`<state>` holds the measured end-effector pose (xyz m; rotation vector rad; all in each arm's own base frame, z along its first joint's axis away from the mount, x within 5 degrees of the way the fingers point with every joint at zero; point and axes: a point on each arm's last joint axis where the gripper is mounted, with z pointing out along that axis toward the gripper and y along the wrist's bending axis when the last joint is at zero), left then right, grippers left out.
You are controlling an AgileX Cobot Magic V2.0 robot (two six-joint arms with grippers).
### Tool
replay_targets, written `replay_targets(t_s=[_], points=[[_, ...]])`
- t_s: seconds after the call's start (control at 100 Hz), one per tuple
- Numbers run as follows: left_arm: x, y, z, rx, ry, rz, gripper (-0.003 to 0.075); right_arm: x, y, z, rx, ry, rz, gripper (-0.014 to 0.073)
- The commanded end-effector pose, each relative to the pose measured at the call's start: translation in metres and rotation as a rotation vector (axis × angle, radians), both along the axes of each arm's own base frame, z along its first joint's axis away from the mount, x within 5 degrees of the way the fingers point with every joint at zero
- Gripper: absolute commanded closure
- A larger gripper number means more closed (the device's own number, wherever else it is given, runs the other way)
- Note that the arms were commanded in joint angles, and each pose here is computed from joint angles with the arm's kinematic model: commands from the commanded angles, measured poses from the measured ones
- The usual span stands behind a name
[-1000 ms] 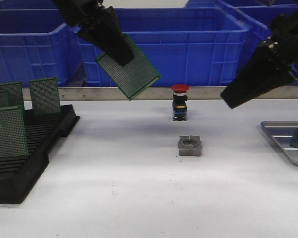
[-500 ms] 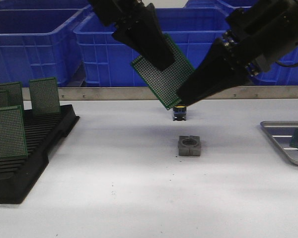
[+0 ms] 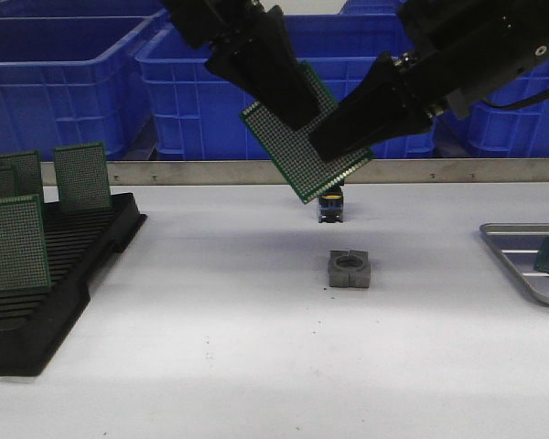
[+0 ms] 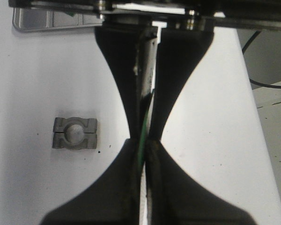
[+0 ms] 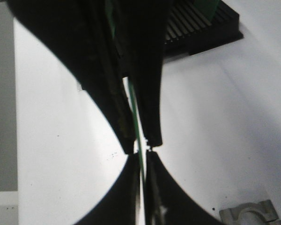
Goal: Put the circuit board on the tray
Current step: 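Lift the board with the left gripper and grasp it with the right gripper, then release the left gripper and place the board on the tray with the right gripper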
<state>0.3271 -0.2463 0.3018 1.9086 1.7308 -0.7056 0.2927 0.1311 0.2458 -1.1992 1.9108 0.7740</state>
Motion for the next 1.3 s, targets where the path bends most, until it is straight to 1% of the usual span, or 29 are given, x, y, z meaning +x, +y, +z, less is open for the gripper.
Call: replay_targets(t_s=[0.0, 0.05, 0.11, 0.13, 0.14, 0.16, 0.18, 0.19, 0.2, 0.22, 0.23, 0.24, 0.28, 0.33, 0.4, 0.48, 0.55, 0.64, 0.77, 0.89, 1.04, 1.17, 1.29], points=[[-0.017, 0.0, 0.034, -0.081, -0.002, -0.04, 0.073, 0.001, 0.001, 0.023, 0.072, -0.047, -0.034, 0.0662], [-0.017, 0.0, 0.034, -0.08, -0.001, -0.041, 0.0699, 0.001, 0.001, 0.023, 0.072, -0.047, -0.034, 0.0662], [-0.017, 0.0, 0.034, -0.08, 0.0, -0.041, 0.0629, 0.001, 0.001, 0.023, 0.073, -0.045, -0.034, 0.0662], [-0.017, 0.0, 0.034, -0.08, 0.0, -0.041, 0.0584, 0.001, 0.001, 0.023, 0.075, -0.042, -0.034, 0.0662], [-0.017, 0.0, 0.034, -0.08, 0.0, -0.041, 0.0584, 0.001, 0.0, 0.023, 0.075, -0.041, -0.036, 0.0662], [-0.017, 0.0, 0.034, -0.08, 0.0, -0.041, 0.0547, 0.001, 0.0, 0.023, 0.077, -0.036, -0.039, 0.0662], [-0.017, 0.0, 0.034, -0.08, 0.0, -0.041, 0.0496, 0.001, 0.0, 0.023, 0.079, -0.029, -0.044, 0.0662], [-0.017, 0.0, 0.034, -0.08, 0.0, -0.041, 0.0496, 0.001, 0.0, 0.023, 0.08, -0.026, -0.046, 0.0662], [-0.017, 0.0, 0.034, -0.08, 0.0, -0.041, 0.0461, 0.001, 0.0, 0.023, 0.081, -0.023, -0.048, 0.0662], [-0.016, 0.0, 0.034, -0.082, -0.004, -0.037, 0.0438, 0.001, 0.0, 0.023, 0.085, -0.012, -0.054, 0.0662], [-0.016, 0.0, 0.034, -0.083, -0.006, -0.036, 0.0408, 0.001, 0.0, 0.023, 0.087, -0.004, -0.057, 0.0662], [-0.016, 0.0, 0.034, -0.083, -0.006, -0.036, 0.0408, 0.001, 0.0, 0.023, 0.09, 0.005, -0.063, 0.0662], [-0.016, 0.0, 0.034, -0.084, -0.008, -0.034, 0.0357, 0.0, 0.0, 0.023, 0.093, 0.034, -0.078, 0.0662], [-0.016, 0.0, 0.034, -0.084, -0.008, -0.034, 0.0333, 0.0, -0.001, 0.022, 0.092, 0.061, -0.091, 0.0662], [-0.016, 0.0, 0.034, -0.084, -0.008, -0.034, 0.0329, -0.001, -0.002, 0.019, 0.072, 0.098, -0.104, 0.0662], [-0.015, 0.0, 0.035, -0.087, -0.015, -0.027, 0.0329, -0.003, -0.006, 0.015, 0.02, 0.139, -0.108, 0.0662], [-0.013, -0.001, 0.035, -0.094, -0.028, -0.014, 0.0329, -0.005, -0.013, 0.011, -0.019, 0.204, -0.116, 0.0662], [-0.012, -0.001, 0.035, -0.099, -0.04, -0.003, 0.0329, -0.006, -0.024, 0.009, -0.026, 0.289, -0.149, 0.0662], [-0.012, -0.001, 0.035, -0.099, -0.04, -0.003, 0.0329, 0.002, -0.052, 0.008, 0.011, 0.377, -0.301, 0.0662], [-0.012, -0.001, 0.035, -0.099, -0.04, -0.003, 0.0329, 0.01, -0.087, 0.008, 0.047, 0.409, -0.449, 0.0662], [-0.012, -0.001, 0.035, -0.099, -0.04, -0.003, 0.0329, 0.015, -0.127, 0.003, 0.059, 0.391, -0.623, 0.0662], [-0.012, -0.001, 0.035, -0.1, -0.041, -0.002, 0.0329, 0.015, -0.161, -0.008, 0.046, 0.357, -0.811, 0.0662], [-0.011, -0.002, 0.036, -0.104, -0.049, 0.006, 0.0329, 0.014, -0.183, -0.015, 0.028, 0.325, -0.94, 0.0662]])
